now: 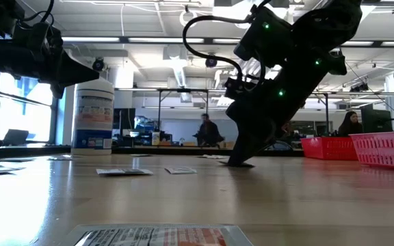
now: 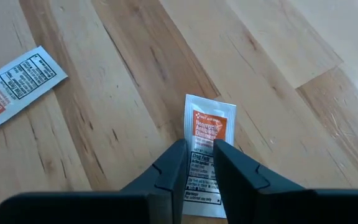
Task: Pick & Place First Aid Supplies
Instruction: Put the ointment pack into the top basket
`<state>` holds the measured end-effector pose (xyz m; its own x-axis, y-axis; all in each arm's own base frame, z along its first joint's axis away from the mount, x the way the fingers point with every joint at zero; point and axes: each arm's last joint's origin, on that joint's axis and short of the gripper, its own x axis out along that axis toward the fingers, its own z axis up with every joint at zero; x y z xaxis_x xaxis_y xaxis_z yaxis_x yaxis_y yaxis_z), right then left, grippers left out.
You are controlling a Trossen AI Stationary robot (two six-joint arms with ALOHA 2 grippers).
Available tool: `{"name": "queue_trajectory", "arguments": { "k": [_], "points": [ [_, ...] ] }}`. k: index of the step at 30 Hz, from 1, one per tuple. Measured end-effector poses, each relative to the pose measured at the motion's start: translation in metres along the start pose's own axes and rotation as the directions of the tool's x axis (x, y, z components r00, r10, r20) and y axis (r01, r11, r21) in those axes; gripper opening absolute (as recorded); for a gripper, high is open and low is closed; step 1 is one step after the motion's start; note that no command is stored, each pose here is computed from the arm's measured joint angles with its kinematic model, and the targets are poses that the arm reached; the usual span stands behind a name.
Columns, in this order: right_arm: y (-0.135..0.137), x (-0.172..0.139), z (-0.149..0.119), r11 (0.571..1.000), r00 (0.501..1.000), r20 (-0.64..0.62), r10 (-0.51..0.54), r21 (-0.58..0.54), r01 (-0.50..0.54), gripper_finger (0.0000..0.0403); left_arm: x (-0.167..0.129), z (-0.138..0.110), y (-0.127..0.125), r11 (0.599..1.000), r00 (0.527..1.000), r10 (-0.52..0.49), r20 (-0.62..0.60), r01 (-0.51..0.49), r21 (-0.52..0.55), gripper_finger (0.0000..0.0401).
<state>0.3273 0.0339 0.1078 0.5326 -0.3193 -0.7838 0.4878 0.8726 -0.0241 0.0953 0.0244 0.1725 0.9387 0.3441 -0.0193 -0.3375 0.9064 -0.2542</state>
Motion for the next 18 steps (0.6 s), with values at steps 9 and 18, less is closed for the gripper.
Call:
{"name": "queue_trajectory", "arguments": {
  "k": [9,18],
  "points": [
    [-0.0011,-0.0045,0.0017,0.999,0.999,-0.018,0.032,0.028,-0.032,0.0051,0.0000,-0.0001,0.0000,1.000,1.000,0.000,-0.001,0.000,0.000,0.0001],
    [-0.0001,-0.0115,0.0058,0.999,0.999,-0.002,0.046,0.026,-0.046,0.0006,0.0000,-0.0001,0.0000,1.000,1.000,0.000,0.000,0.000,0.000,0.0001]
  ]
}}
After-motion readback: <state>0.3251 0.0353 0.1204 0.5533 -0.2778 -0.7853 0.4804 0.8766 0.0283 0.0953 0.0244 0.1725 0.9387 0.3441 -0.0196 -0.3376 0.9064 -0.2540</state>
